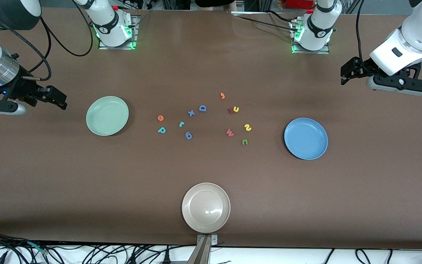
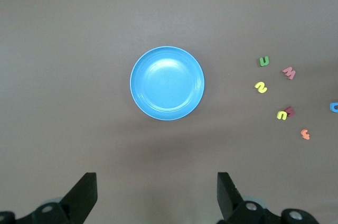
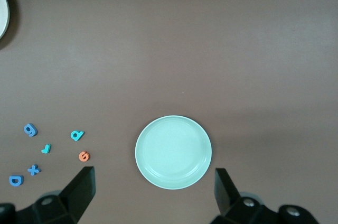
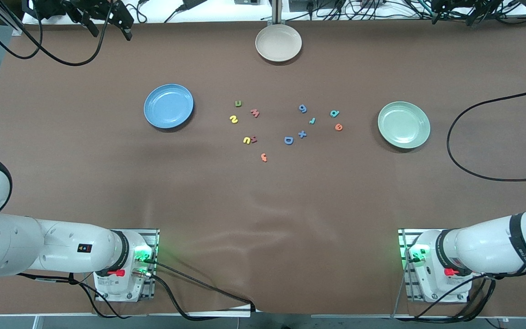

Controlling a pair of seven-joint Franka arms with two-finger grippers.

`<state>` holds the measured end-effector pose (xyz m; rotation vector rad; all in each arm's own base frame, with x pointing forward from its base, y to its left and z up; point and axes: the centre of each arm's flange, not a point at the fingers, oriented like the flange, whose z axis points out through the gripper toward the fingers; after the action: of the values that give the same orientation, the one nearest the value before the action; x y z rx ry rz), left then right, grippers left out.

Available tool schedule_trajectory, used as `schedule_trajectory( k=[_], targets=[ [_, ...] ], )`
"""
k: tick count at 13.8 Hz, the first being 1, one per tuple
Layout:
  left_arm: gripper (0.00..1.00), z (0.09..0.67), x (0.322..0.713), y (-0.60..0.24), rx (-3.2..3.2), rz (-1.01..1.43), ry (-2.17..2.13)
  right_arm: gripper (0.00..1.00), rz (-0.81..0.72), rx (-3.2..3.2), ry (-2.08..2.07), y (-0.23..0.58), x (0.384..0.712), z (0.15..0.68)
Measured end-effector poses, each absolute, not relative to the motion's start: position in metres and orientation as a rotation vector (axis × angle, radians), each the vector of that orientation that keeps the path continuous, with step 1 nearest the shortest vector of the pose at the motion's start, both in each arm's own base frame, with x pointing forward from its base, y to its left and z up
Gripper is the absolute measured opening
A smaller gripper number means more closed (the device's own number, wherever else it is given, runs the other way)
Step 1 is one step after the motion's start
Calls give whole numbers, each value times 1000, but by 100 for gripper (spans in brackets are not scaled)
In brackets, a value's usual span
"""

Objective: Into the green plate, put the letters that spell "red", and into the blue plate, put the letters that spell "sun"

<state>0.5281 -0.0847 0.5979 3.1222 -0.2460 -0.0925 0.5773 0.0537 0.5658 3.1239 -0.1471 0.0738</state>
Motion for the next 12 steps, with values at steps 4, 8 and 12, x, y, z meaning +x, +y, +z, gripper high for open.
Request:
schedule_trajectory(
  k=[4,8,12],
  targets=[
    [100,598,528,-86,3122,-93,-250,100,75,3124,-145,54,577,566],
    [100,598,528,-87,3122,-93,-251,100,68,3124,-143,54,577,566],
    [100,598,528,-86,3122,-93,-249,100,24,3120,-143,53,574,563]
  ],
)
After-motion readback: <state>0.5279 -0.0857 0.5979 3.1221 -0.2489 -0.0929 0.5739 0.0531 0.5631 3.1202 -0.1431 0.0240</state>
